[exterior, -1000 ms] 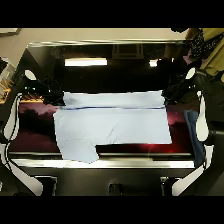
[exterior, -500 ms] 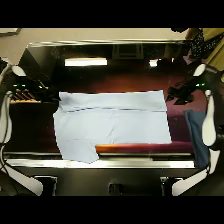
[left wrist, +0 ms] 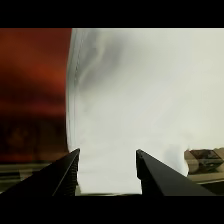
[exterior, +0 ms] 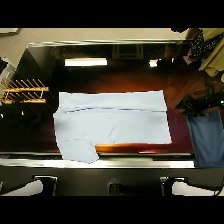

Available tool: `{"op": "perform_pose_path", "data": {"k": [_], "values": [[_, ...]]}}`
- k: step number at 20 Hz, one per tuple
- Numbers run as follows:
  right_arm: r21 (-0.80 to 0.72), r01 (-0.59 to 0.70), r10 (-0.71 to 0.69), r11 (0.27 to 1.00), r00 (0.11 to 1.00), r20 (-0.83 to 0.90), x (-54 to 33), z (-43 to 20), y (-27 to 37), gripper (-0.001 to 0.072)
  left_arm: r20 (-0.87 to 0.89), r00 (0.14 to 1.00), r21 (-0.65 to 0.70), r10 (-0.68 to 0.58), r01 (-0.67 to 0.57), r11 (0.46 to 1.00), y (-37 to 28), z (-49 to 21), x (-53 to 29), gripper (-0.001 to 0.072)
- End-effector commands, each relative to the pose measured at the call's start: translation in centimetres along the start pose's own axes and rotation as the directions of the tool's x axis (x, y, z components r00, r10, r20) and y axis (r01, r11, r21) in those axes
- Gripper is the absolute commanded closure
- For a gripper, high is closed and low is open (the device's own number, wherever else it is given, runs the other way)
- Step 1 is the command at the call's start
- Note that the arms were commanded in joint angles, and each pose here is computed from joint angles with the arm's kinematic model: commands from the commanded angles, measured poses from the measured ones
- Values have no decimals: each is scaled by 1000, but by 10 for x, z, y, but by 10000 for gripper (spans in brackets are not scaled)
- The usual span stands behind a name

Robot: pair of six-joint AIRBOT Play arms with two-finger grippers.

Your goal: Fold the clothes and pants, and hang the long-sleeved shirts on hangers.

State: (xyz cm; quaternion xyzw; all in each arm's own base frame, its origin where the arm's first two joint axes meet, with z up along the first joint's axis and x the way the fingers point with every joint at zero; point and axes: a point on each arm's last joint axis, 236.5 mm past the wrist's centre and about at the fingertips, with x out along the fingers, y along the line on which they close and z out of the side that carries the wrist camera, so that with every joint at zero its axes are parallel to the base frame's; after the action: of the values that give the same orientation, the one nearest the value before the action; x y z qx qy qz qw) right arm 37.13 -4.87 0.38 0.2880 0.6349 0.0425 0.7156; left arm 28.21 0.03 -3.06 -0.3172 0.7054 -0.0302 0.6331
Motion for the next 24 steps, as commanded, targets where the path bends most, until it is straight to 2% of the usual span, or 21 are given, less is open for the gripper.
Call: {"op": "perform_pose_path", "data": {"k": [1, 5, 8, 19, 24], "values": [[30, -60, 61, 998, 998, -17, 8, -34, 6, 240, -39, 999, -101, -18, 14, 995, 23, -71, 48, 297], [30, -100, 100, 995, 995, 6, 4, -46, 19, 240, -84, 995, -111, -60, 51, 993, 29, -115, 81, 297], [19, -114, 114, 993, 993, 22, -3, -47, 27, 241, -53, 993, -97, -110, 104, 990, 19, -109, 83, 297], [-5, -119, 119, 993, 992, 50, -13, -47, 33, 242, 3, 996, -140, -85, 84, 987, 28, -97, 93, 297], [-15, -120, 120, 993, 991, 54, -13, -47, 34, 242, -26, 997, -105, -71, 68, 992, 20, -97, 110, 297]]}}
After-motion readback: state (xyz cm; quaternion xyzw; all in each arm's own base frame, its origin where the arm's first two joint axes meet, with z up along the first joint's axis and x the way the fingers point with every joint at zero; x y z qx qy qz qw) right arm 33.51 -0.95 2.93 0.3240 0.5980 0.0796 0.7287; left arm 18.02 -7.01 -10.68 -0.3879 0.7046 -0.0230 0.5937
